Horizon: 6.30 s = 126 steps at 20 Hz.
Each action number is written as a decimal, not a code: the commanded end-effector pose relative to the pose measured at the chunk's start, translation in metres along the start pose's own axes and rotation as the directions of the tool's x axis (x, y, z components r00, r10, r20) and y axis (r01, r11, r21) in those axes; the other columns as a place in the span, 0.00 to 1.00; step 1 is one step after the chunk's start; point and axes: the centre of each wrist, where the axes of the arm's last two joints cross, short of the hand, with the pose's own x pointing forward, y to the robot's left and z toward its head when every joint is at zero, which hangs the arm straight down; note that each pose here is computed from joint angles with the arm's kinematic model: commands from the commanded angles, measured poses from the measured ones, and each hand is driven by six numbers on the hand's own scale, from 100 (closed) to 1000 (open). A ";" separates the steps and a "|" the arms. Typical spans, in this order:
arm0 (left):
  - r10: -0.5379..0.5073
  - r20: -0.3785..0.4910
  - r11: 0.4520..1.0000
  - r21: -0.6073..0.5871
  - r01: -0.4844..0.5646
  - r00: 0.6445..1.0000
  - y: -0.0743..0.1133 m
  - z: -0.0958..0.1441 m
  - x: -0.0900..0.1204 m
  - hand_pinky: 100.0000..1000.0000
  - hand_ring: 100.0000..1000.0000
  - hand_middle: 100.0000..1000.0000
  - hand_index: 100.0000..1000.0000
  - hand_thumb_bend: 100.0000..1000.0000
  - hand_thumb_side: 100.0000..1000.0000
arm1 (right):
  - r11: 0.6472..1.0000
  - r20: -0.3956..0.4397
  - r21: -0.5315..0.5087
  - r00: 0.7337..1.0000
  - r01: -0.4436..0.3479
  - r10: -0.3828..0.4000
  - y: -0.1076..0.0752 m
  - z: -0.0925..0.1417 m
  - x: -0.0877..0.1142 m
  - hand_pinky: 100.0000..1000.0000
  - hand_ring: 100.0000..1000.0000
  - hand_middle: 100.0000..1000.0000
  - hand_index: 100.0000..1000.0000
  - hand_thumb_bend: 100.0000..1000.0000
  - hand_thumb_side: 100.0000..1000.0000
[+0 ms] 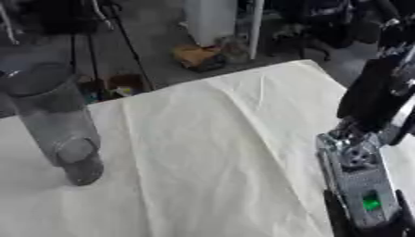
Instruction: Arrange flowers into the vase.
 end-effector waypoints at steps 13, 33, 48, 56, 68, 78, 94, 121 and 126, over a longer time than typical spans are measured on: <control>0.005 0.177 1.000 -0.013 -0.003 0.984 -0.013 0.000 0.016 0.00 0.00 0.00 0.04 0.04 0.76 | 0.999 0.026 0.029 0.999 0.042 -0.043 0.007 -0.008 0.004 0.70 0.79 0.75 0.82 0.00 0.72; 0.031 0.207 0.999 0.016 -0.035 0.978 -0.021 0.005 0.001 0.00 0.00 0.00 0.04 0.04 0.76 | 0.997 0.028 0.039 0.997 0.067 -0.068 0.012 -0.009 0.005 0.70 0.80 0.75 0.82 0.00 0.72; -0.043 0.218 0.998 -0.037 0.052 0.975 -0.027 0.015 -0.012 0.00 0.00 0.00 0.04 0.02 0.75 | 0.997 0.027 0.040 0.997 0.069 -0.071 0.013 -0.009 0.005 0.70 0.80 0.75 0.82 0.00 0.71; -0.067 0.211 0.995 -0.062 0.082 0.975 -0.031 0.021 -0.017 0.00 0.00 0.00 0.04 0.01 0.75 | 0.997 0.027 0.038 0.997 0.071 -0.072 0.014 -0.009 0.005 0.70 0.80 0.75 0.82 0.00 0.71; -0.077 0.276 0.988 -0.109 0.110 0.958 -0.038 0.023 -0.008 0.00 0.00 0.00 0.04 0.00 0.75 | 0.996 0.019 0.046 0.997 0.072 -0.073 0.015 -0.008 0.005 0.70 0.80 0.75 0.82 0.00 0.69; -0.123 0.326 0.974 -0.141 0.177 0.937 -0.041 0.024 -0.005 0.00 0.00 0.00 0.04 0.00 0.74 | 0.996 0.015 0.050 0.997 0.070 -0.071 0.016 -0.008 0.006 0.70 0.80 0.75 0.82 0.00 0.68; -0.163 0.303 0.951 -0.207 0.231 0.939 -0.047 0.036 -0.018 0.00 0.00 0.00 0.04 0.00 0.75 | 0.996 0.017 0.046 0.997 0.075 -0.076 0.017 -0.009 0.006 0.70 0.80 0.75 0.82 0.00 0.67; -0.294 0.304 0.892 -0.254 0.374 0.906 -0.047 0.043 -0.022 0.00 0.10 0.08 0.26 0.00 0.77 | 0.997 0.007 0.039 0.998 0.069 -0.070 0.016 -0.008 0.005 0.70 0.80 0.75 0.82 0.00 0.66; -0.313 0.316 0.883 -0.250 0.397 0.896 -0.046 0.044 -0.022 0.00 0.19 0.17 0.35 0.00 0.73 | 0.997 0.005 0.038 0.998 0.067 -0.068 0.015 -0.007 0.005 0.70 0.80 0.74 0.82 0.00 0.66</control>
